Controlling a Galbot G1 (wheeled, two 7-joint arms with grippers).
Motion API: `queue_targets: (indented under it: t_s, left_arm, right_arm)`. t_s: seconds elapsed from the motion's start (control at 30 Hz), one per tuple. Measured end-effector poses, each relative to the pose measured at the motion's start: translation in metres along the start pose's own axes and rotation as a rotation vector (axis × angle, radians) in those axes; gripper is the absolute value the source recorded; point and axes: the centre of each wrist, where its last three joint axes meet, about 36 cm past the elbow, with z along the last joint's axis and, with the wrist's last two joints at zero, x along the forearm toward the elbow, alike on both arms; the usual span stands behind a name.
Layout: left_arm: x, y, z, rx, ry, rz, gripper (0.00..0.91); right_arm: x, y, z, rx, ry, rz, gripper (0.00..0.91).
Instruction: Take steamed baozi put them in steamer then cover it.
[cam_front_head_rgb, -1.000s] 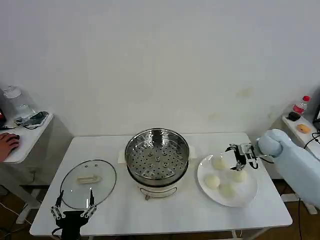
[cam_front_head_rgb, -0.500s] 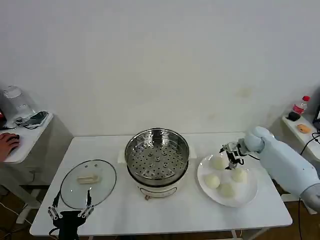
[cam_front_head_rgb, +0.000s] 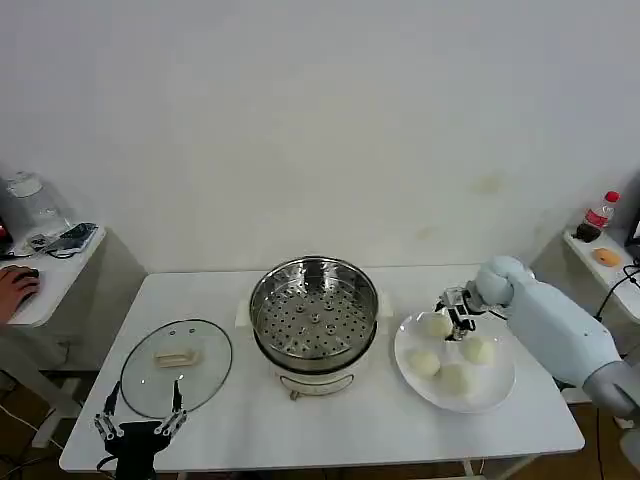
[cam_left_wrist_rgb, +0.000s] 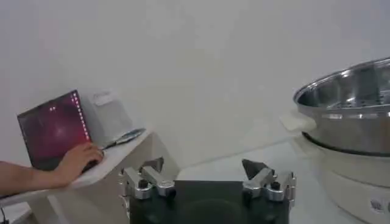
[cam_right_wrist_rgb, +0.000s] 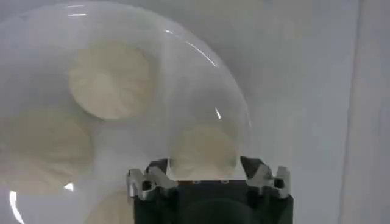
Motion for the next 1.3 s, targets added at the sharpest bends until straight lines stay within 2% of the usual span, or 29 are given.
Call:
queue_targets:
  t_s: [0.47,0.77,1.07,1.3]
  left_arm:
    - [0.000,0.001,0.002,0.000,0.004,-0.003,0.907]
    - [-0.002,-0.001,0.003,0.007,0.007,0.001,0.907]
    - [-0.002,0.001,0.002,0.008,0.003,0.003,0.907]
    - [-0.005,0.004,0.003,0.007,0.009,0.002,0.907]
  right_arm:
    - [0.009,-0.007,-0.004,0.012,-0.001,0.006,0.615]
    - [0.057,-0.026,-0.015,0.064,-0.044,0.040,0.625]
    - [0.132,-0.070,-0.050,0.143,-0.119,0.122,0.625]
    - [0.190,-0.104,-0.093,0.240,-0.167,0.191,0.625]
